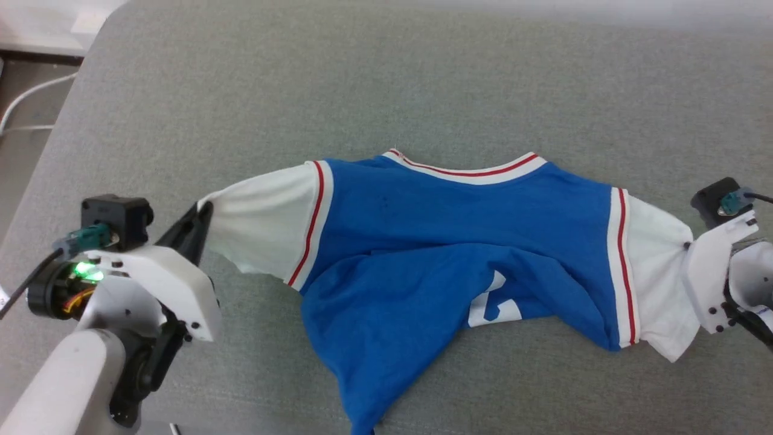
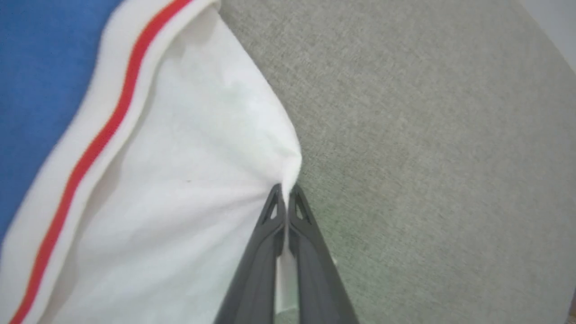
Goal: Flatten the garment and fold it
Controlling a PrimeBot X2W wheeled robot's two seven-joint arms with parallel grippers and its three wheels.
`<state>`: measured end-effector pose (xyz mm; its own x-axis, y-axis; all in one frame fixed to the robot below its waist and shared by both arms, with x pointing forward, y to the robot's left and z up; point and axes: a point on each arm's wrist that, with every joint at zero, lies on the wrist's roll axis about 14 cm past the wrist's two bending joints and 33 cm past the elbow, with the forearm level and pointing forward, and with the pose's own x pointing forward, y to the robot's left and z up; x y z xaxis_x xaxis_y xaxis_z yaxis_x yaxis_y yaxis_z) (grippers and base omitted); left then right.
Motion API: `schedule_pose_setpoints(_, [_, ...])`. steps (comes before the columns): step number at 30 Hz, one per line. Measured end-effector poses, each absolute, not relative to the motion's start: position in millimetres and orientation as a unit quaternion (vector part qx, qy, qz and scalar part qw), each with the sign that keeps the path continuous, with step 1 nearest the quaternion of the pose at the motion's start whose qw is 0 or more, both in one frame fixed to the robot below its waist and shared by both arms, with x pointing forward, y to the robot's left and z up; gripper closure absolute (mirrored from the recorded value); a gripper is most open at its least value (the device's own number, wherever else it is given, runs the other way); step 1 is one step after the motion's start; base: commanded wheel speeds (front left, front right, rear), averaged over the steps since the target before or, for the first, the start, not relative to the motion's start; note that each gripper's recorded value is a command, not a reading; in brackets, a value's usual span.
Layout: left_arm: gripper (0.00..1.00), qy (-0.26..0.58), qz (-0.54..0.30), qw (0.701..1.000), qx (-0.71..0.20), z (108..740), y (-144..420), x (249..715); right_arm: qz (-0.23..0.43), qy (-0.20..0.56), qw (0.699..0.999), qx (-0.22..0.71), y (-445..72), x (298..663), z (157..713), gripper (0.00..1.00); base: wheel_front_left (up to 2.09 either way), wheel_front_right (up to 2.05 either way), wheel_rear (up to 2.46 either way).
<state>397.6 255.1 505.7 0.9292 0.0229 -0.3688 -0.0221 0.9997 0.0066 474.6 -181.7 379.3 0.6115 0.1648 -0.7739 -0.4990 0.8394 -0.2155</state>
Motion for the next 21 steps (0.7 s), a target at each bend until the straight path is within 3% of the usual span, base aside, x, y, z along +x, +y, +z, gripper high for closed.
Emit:
schedule_pose_setpoints(4, [1.0,0.144,0.022,0.989,0.001,526.5,262.5,399.7,0.174,0.327,0.903,-0.219,-194.0,489.9,415.4,1.0,0.0,0.0,0.0])
schedule_pose_setpoints(11, [1.0,0.045,0.034,0.998,0.005,582.2,273.3,397.6,0.153,0.136,0.95,-0.234,-198.1,510.4,533.0,1.0,0.0,0.0,0.0])
schedule_pose_setpoints(21, [1.0,-0.16,0.042,0.986,0.029,705.8,280.0,378.6,0.107,-0.088,0.957,-0.256,-210.4,471.0,698.0,1.0,0.0,0.0,0.0])
